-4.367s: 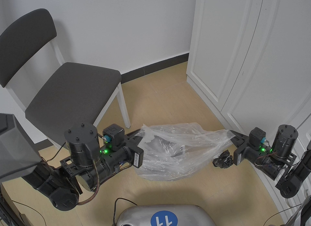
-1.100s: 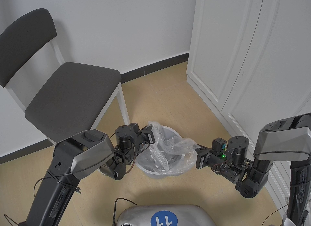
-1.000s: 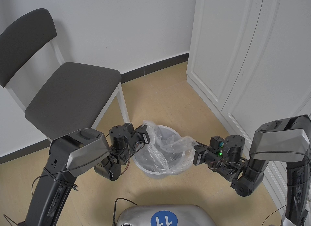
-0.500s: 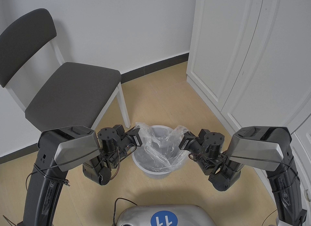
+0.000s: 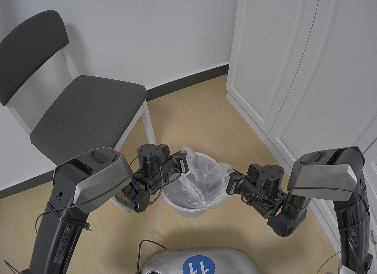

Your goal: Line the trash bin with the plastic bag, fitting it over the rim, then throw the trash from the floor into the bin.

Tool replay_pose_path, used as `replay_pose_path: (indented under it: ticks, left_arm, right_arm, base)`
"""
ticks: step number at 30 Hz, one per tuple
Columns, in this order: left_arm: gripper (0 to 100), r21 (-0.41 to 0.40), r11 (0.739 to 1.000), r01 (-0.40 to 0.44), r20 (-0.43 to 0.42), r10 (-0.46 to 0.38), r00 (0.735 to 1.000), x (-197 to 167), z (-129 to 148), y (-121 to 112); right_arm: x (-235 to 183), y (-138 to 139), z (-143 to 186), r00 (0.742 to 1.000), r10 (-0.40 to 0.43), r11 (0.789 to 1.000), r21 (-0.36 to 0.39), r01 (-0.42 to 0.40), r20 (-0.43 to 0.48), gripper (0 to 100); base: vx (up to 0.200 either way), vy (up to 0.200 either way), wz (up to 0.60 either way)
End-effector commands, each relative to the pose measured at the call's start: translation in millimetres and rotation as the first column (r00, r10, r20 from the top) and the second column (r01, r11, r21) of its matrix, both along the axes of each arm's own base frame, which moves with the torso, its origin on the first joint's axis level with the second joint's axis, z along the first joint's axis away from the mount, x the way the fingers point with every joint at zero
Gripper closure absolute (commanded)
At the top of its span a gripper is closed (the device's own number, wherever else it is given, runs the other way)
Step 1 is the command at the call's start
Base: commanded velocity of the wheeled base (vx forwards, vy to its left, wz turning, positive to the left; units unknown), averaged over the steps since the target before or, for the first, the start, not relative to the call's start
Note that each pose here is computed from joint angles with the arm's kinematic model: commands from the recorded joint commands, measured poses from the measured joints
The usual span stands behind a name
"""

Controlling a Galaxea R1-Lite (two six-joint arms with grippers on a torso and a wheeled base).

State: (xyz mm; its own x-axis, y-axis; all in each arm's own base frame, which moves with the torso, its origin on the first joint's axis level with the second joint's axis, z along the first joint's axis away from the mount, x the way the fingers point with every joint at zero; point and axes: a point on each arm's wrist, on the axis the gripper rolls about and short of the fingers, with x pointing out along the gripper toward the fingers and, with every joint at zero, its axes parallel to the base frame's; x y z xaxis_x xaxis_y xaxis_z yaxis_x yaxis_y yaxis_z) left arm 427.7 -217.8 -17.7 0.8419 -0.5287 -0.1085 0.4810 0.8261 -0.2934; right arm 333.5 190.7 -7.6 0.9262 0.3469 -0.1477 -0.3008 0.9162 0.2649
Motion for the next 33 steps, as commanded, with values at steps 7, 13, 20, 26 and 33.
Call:
replay_pose_path:
  ticks: [7, 13, 20, 26, 33]
  left_arm:
    - [100, 0.039, 0.999, 0.015, -0.031, -0.014, 0.999, 43.4, -23.6, -30.8]
    - [100, 0.038, 0.999, -0.003, -0.037, 0.005, 0.999, 49.4, -32.2, -21.9]
    - [100, 0.017, 1.0, -0.023, -0.009, 0.024, 1.0, 63.1, -32.6, -14.0]
    - [100, 0.005, 0.999, -0.031, 0.016, 0.031, 0.999, 76.9, -15.5, -19.4]
    - [100, -0.006, 0.995, -0.096, 0.042, 0.096, 0.995, 85.2, -1.5, 1.0]
  right_arm:
    - [-35.2, -28.0, 27.2, 0.99, 0.139, 0.986, -0.092, -0.14, -0.012, 100]
    - [-47.5, -6.9, 12.4, 0.977, 0.205, 0.973, -0.1, -0.21, -0.057, 100]
    - [-70.7, 21.2, -3.5, 0.953, 0.282, 0.951, -0.098, -0.293, -0.114, 100]
    - [-79.1, 32.0, -17.3, 0.948, 0.285, 0.945, -0.121, -0.302, -0.143, 100]
    - [-39.5, 33.6, -41.9, 0.984, 0.147, 0.981, -0.111, -0.158, -0.101, 100]
  base:
    - [0.0, 0.0, 0.0]
    - [0.0, 0.0, 0.0]
    - [0.0, 0.0, 0.0]
    - [0.0, 0.0, 0.0]
    - [0.0, 0.0, 0.0]
